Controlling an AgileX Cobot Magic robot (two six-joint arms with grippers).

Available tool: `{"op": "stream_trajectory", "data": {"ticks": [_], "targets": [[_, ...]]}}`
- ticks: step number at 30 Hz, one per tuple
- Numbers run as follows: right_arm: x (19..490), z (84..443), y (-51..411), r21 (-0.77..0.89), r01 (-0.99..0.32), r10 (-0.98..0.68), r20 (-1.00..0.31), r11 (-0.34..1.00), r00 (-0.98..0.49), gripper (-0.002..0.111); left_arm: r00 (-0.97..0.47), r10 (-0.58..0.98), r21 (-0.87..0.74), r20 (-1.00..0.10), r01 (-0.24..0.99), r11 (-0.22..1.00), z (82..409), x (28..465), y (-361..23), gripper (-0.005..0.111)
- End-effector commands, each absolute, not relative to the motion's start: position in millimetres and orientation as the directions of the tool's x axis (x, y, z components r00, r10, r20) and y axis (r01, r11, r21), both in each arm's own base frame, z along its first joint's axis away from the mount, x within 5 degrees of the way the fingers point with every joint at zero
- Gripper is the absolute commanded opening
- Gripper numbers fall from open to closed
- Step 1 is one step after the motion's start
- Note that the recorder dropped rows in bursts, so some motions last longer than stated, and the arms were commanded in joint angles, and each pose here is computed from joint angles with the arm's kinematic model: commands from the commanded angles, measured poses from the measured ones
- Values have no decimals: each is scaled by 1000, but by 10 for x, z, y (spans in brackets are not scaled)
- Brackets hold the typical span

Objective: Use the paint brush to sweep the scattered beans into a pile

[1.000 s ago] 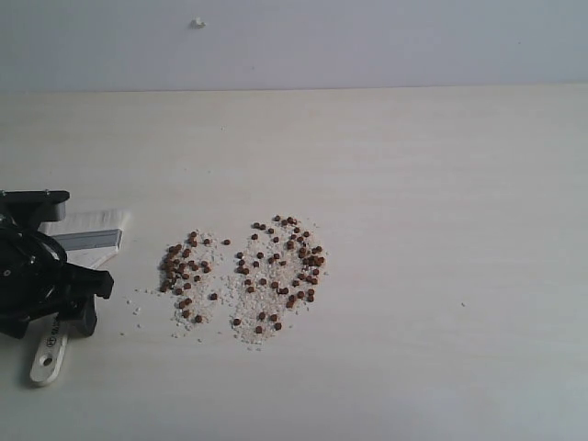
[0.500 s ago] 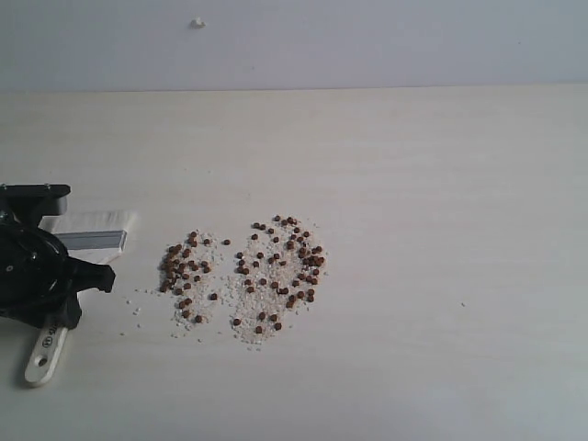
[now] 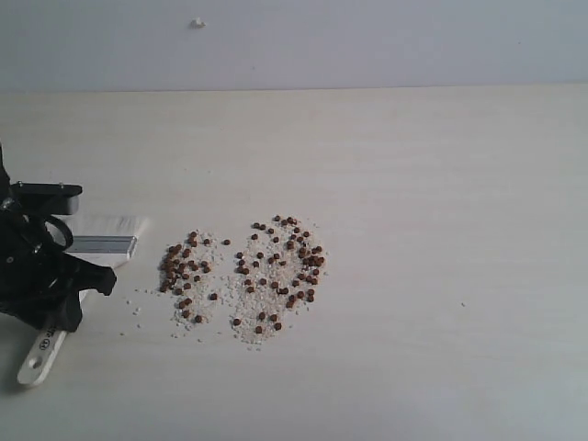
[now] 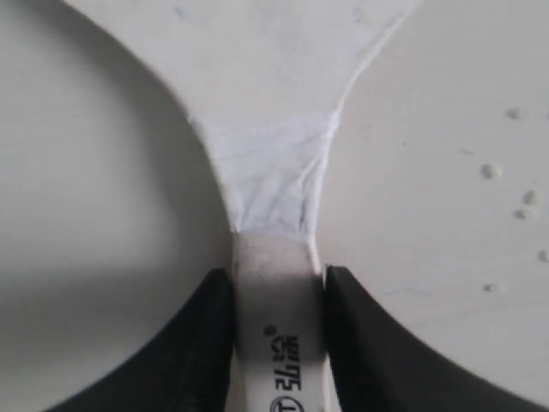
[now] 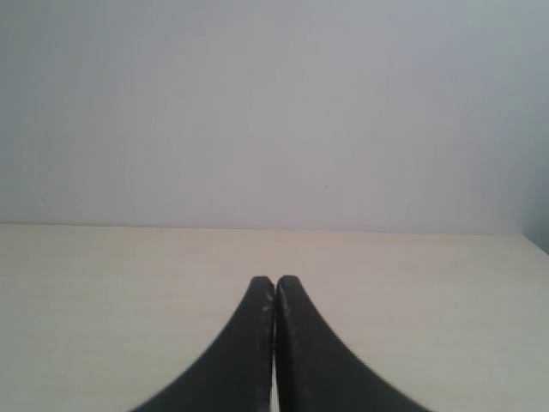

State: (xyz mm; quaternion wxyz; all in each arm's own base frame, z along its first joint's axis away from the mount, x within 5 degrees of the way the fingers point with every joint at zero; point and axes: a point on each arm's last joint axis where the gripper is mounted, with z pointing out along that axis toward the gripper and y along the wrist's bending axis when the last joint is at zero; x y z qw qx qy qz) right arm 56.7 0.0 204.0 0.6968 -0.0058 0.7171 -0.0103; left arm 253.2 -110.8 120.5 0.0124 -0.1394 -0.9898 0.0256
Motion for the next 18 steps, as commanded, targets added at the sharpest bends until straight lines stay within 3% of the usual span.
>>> {"op": "stream_trajectory", "data": {"ticks": [1,18], "targets": [[565,2037,-3,-22,12,-22,-1000,1000,-17,0,-958,288,-66,6,287,956,1299,2605,-1169,0],[565,2037,-3,-22,12,-22,-1000,1000,-17,0,-939,340,-81,55,335,939,1716,2836,-1284,0]]}}
